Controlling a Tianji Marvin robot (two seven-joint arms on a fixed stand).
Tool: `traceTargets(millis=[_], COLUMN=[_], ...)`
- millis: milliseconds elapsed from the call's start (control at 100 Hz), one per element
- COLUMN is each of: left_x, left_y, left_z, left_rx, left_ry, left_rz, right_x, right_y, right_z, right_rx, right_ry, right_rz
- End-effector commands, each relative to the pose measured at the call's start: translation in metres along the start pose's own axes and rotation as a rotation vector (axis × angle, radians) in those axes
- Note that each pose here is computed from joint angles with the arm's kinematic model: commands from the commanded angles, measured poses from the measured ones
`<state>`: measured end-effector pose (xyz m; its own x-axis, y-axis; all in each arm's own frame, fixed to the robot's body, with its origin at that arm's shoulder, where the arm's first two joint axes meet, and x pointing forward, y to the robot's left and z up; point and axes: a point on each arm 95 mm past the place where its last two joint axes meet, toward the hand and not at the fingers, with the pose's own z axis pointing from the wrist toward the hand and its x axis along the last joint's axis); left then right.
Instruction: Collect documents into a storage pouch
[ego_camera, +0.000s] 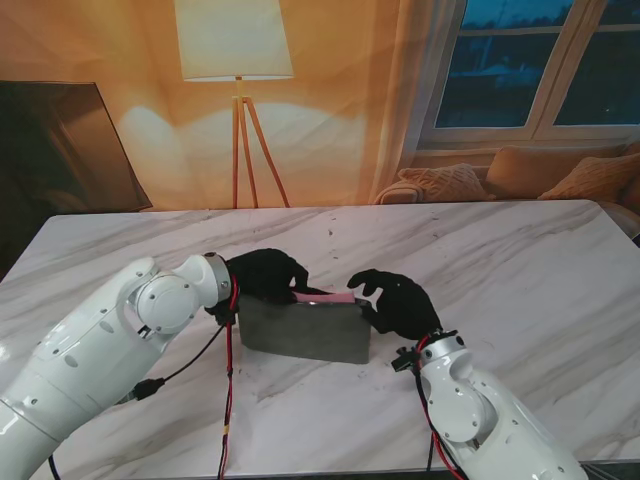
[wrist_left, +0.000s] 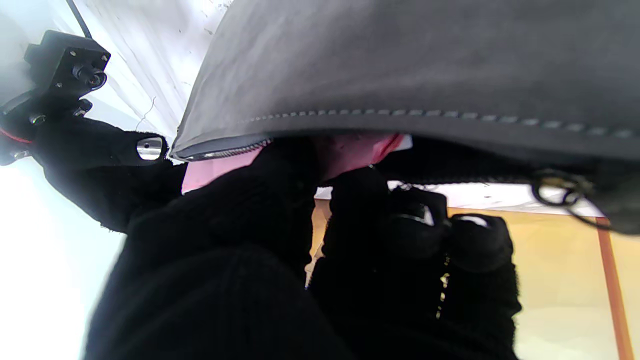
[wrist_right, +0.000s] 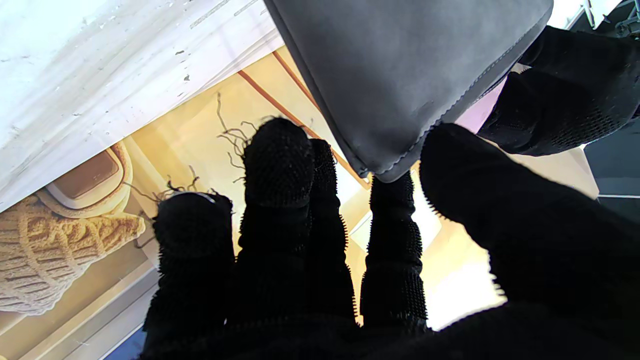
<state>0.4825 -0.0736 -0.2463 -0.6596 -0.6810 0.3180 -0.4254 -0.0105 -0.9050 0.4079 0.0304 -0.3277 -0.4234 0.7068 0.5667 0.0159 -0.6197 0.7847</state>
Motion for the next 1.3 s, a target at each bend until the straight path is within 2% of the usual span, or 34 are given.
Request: traceTargets(millis=[0, 590, 850, 1120, 1290], left_x=[0.000, -0.002, -0.001, 0.001, 0.001], left_y=[0.002, 0.001, 0.002, 0.004, 0.004], left_z=[0.000, -0.002, -0.002, -0.002, -0.003], left_rx=[-0.007, -0.015, -0.039, -0.061, -0.029], left_ry=[-0.003, -0.022, -0.012, -0.014, -0.018], left_rz=[0.001, 0.004, 0.031, -0.003, -0.013], right_x=[0.003, 0.013, 0.011, 0.010, 0.010], right_y=[-0.004, -0.010, -0.013, -0.015, -0.015], right_z=[-0.001, -0.001, -0.001, -0.002, -0.002], right_rx=[0.011, 0.032, 0.045, 0.043, 0.049], right_ry=[0.007, 0.067, 0.052, 0.037, 0.034], right_rz=[0.008, 0.049, 0.045, 0.035, 0.027])
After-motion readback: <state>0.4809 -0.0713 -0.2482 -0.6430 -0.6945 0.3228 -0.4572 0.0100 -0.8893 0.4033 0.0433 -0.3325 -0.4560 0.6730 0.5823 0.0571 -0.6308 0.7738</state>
